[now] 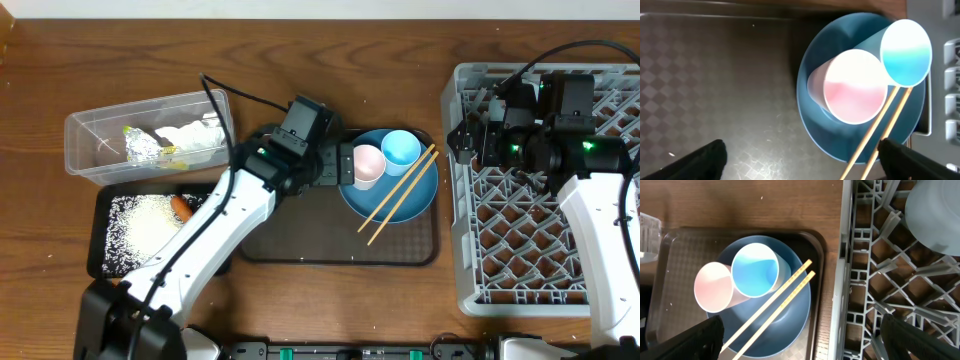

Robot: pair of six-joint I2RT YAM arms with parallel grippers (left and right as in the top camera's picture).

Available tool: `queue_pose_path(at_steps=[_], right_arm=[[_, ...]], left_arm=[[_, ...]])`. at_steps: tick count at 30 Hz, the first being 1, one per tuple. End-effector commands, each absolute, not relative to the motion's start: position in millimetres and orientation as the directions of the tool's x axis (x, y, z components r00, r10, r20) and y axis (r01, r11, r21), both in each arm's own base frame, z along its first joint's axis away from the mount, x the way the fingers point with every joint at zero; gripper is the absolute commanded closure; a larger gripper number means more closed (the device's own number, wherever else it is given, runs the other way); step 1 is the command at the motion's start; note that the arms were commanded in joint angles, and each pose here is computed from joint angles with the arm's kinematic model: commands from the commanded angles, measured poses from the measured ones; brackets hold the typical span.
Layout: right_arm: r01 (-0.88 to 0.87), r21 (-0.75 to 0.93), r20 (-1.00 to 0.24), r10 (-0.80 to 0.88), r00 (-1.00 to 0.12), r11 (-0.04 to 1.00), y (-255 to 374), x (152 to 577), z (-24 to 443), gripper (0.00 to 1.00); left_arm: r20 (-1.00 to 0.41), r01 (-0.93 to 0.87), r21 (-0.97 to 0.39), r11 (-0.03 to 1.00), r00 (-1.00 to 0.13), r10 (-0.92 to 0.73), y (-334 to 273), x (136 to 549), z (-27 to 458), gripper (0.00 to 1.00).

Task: Sort waste into correct bins and load items into the dishwasher rack
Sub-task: 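Move the left gripper right over the pink cup on the blue plate, then lower the left gripper and close it on the pink cup rim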

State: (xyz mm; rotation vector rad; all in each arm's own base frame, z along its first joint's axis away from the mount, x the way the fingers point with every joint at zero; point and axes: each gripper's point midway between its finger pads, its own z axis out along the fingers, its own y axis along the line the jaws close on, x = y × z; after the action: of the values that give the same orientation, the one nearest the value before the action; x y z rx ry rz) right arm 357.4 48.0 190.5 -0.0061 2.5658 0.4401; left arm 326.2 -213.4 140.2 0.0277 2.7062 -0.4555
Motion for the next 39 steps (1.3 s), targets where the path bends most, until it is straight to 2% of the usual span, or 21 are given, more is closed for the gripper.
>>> queue_pose_path(at_steps=[1,4,7,19,23,35,37,39], right_arm=[[-0.097,0.324,-0.5,0.083,-0.862,0.941,53.2,356.7,190.6,0.01],[-0.097,0.324,-0.5,0.083,-0.862,0.941,53.2,356.7,190.6,0.01],[-0.097,0.324,-0.5,0.083,-0.862,0.941,53.2,356.7,190.6,0.01],[-0.097,0.324,-0.5,0.083,-0.862,0.941,53.1,356.7,190.6,0.01],[-0.097,0.324,-0.5,0.083,-0.862,0.941,53.2,356.7,190.6,0.01],[-0.097,0.324,-0.5,0.083,-0.862,0.941,53.2,356.7,190.6,0.01],[-0.097,0.324,-0.5,0.083,-0.862,0.941,53.1,356.7,190.6,0.01],[-0.097,0.324,-0.5,0.083,-0.862,0.941,53.2,356.7,190.6,0.01]], left_arm=[[-0.347,0.081,-0.306,0.949,-0.937,-0.032,-222.9,322.9,117.8,0.16],[-0.346,0.091,-0.305,0.948,-0.938,-0.021,-230.8,327.1,107.7,0.3],[-0.35,0.098,-0.307,0.947,-0.937,-0.016,-235.6,330.2,102.6,0.36],[-0.382,0.121,-0.325,0.938,-0.924,-0.013,-252.8,346.4,87.3,0.36],[-0.386,0.122,-0.327,0.937,-0.923,-0.014,-253.7,347.9,86.6,0.43],[-0.354,0.122,-0.309,0.943,-0.935,0.004,-257.8,345.4,65.7,0.46],[-0.362,0.123,-0.313,0.942,-0.932,0.002,-258.7,347.3,66.8,0.5],[-0.366,0.125,-0.316,0.941,-0.931,0.001,-259.4,348.3,67.4,0.58]])
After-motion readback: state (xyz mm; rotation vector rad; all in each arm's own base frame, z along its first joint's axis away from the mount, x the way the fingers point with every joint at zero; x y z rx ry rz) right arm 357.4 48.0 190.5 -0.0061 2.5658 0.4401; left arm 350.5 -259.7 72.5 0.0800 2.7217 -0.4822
